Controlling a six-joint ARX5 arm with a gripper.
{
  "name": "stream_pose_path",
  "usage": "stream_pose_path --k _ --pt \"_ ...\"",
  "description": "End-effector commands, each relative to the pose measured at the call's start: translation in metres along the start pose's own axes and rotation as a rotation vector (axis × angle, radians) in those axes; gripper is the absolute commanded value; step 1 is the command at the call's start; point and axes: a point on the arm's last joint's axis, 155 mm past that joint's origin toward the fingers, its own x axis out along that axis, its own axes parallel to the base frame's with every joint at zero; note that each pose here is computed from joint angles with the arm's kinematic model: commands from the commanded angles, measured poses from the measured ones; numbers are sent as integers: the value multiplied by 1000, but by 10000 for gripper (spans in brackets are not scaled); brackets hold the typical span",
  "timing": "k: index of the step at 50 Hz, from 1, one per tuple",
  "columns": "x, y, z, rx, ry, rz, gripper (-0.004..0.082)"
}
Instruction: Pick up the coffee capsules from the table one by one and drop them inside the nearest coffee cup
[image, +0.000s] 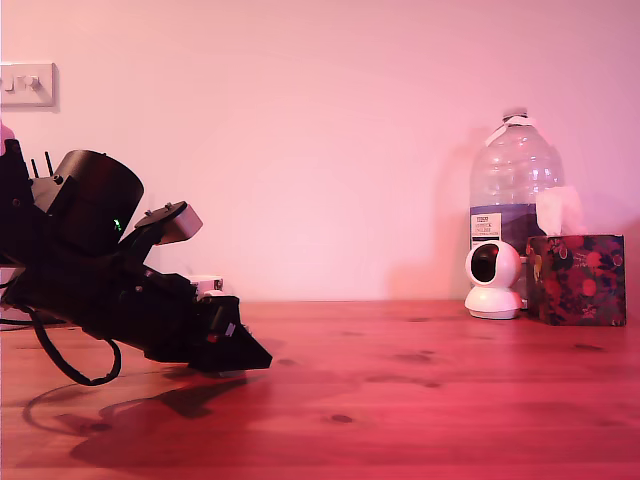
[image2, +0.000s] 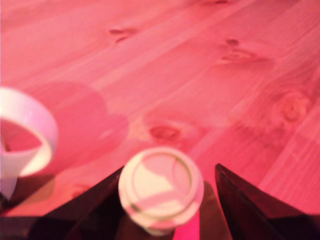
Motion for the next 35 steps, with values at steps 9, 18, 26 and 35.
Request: stream_pose_path --k 9,18,26,35 --pt "1 -2 -4 -7 15 -5 199" --pt "-5 -4 -1 -18 40 -8 199" --pt "-16 -8 5 -30 68 -11 199" --pt "-33 -14 19 -37 82 -12 199"
